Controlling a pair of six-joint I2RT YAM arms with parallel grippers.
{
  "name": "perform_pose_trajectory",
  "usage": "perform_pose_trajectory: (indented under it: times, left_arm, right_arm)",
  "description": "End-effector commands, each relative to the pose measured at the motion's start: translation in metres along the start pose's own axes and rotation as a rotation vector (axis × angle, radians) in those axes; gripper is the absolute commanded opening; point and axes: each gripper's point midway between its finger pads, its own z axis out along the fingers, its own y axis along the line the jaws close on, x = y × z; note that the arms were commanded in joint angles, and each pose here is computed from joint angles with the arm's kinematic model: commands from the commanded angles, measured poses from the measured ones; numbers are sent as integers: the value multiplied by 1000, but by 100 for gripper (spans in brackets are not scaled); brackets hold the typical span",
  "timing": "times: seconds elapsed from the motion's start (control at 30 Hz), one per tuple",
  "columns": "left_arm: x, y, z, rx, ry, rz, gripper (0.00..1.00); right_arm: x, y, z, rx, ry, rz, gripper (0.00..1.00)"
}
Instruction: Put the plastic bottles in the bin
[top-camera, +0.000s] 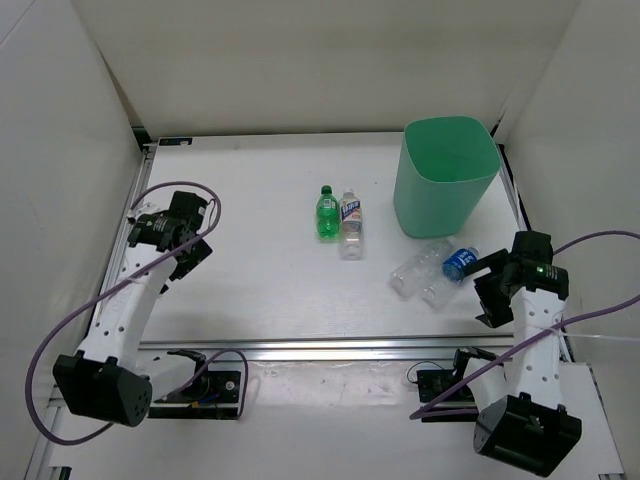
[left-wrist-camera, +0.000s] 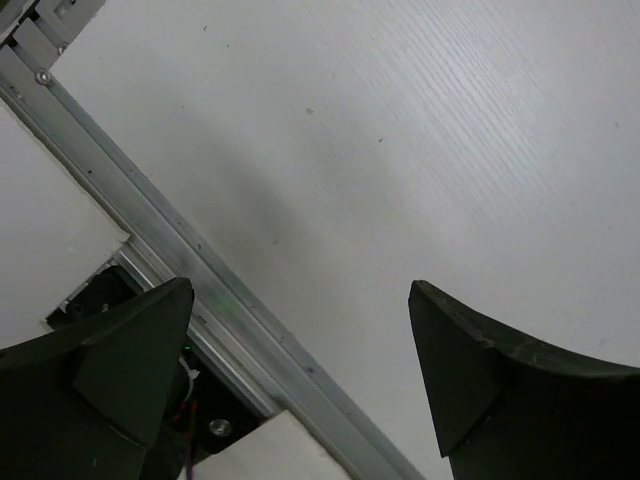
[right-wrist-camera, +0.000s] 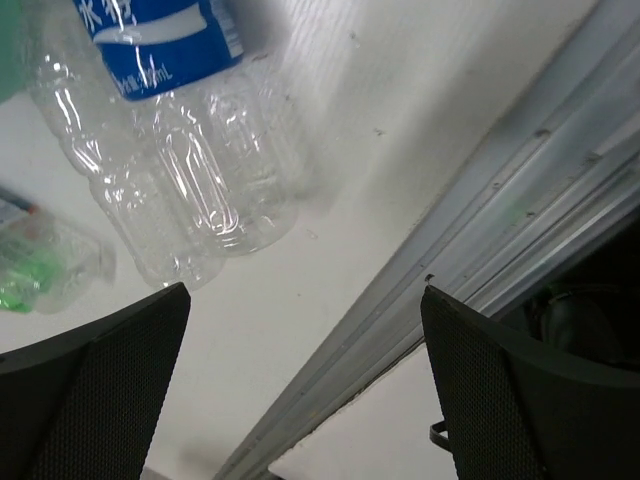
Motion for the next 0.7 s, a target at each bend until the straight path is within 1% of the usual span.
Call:
perform_pose_trajectory:
  times: [0.0, 0.07, 0.1, 0.17, 0.2, 0.23, 0.27, 0.3, 0.37, 0.4, 0.53, 0.67]
  left_arm:
    - [-1, 20, -22, 60, -24, 102, 100]
    - [1, 5, -31, 167, -29, 146, 100]
    - [5, 4, -35, 197, -19, 182, 100]
    - [15, -4, -38, 257, 17, 204, 100]
    - [17, -6, -43, 305, 15, 207, 100]
    - [20, -9, -44, 340, 18, 246, 100]
    - [25, -12, -49, 375, 31, 257, 100]
    - [26, -12, -48, 380, 27, 254, 100]
    - [30, -15, -46, 401, 23, 274, 100]
    - [30, -18, -47, 416, 24, 282, 100]
    - [35, -20, -40, 404, 36, 319, 100]
    - [35, -24, -34, 379, 45, 330, 100]
  right_arm:
    - [9, 24, 6, -165, 49, -69, 100]
    - [9, 25, 12, -161, 65, -68, 100]
    - [3, 28, 15, -162, 47, -58, 100]
    - [-2, 31, 20, -147, 55, -59, 100]
    - [-7, 33, 22, -140, 40, -71, 100]
    - [-10, 36, 23, -140, 40, -71, 100]
    - [-13, 34, 28, -108, 51, -81, 100]
    - [-18, 38, 28, -99, 44, -80, 100]
    - [-20, 38, 37, -71, 72, -89, 100]
    - [-27, 46, 38, -89, 54, -91, 100]
    - [-34, 51, 57, -75, 67, -114, 100]
    - [-34, 46, 77, -20, 107, -116, 100]
